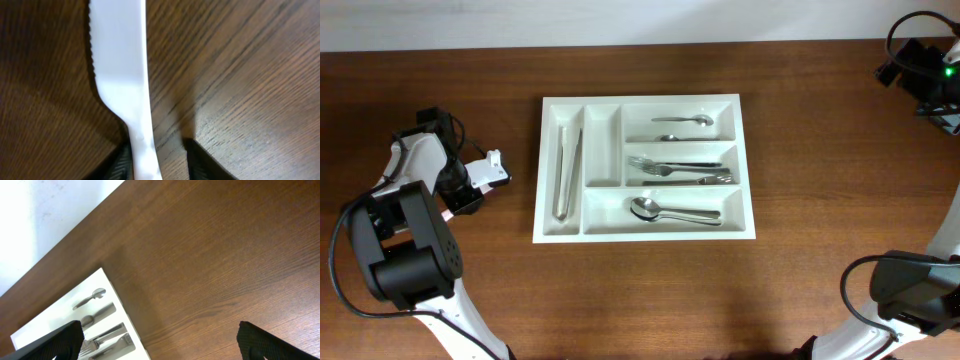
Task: Pack container
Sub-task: 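Grasp the white plastic knife by its handle with the left gripper, then carry the knife into the tray's narrow left-middle compartment and lower it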
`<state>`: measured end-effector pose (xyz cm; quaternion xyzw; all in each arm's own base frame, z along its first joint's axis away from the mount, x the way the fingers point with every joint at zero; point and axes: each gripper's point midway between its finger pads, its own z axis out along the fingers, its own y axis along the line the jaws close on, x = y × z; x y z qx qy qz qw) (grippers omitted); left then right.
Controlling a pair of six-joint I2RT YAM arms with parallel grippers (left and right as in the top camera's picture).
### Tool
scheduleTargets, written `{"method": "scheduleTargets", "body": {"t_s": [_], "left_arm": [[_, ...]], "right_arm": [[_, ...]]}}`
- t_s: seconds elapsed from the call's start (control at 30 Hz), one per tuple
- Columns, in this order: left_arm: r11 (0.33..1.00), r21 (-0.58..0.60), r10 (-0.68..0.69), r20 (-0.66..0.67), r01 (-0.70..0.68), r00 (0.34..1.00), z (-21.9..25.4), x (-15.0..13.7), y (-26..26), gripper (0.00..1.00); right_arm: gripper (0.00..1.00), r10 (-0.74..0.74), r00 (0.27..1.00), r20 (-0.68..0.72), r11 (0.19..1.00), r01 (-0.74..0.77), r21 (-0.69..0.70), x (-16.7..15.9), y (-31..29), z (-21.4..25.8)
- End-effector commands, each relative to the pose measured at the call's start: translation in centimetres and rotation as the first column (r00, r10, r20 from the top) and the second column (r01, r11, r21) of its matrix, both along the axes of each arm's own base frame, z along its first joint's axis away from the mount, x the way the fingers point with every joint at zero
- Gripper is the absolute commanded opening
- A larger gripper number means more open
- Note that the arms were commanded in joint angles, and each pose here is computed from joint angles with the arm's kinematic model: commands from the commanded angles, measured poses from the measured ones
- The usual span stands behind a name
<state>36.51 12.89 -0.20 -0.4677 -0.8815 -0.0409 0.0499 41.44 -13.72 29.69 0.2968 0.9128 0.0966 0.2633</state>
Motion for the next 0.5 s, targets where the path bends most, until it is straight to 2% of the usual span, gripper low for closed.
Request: {"method": "scheduleTargets", "body": {"t_s": [0.0,0.07,0.1,0.23,0.47], "left_arm": [[0.999,-0.044,-0.012,0.0,0.012,1.0,-0.5,0.2,-0.6,0.17],[0.999,-0.04,-0.003,0.0,0.003,1.0,-0.5,0.1,-0.6,0.04],[1.0,-0.029,0.01,0.0,-0.01,1.0,-0.4,0.1,-0.4,0.02],[0.998,0.053,0.038,-0.002,-0.038,0.999,0.8,0.4,0.4,0.02],[0.998,0.069,0.011,0.069,-0.016,0.998,4.4,1.7,-0.4,0.02]], "right_arm": [[0.99,-0.011,1.0,-0.006,1.0,0.011,-0.007,-0.1,-0.5,-0.1],[0.99,-0.011,1.0,-0.006,1.0,0.011,-0.007,-0.1,-0.5,-0.1],[0.99,-0.011,1.0,-0.006,1.0,0.011,-0.007,-0.1,-0.5,-0.1],[0.99,-0.011,1.0,-0.006,1.0,0.011,-0.007,-0.1,-0.5,-0.1],[0.99,-0.011,1.0,-0.006,1.0,0.011,-0.007,-0.1,-0.5,-0.1]]}}
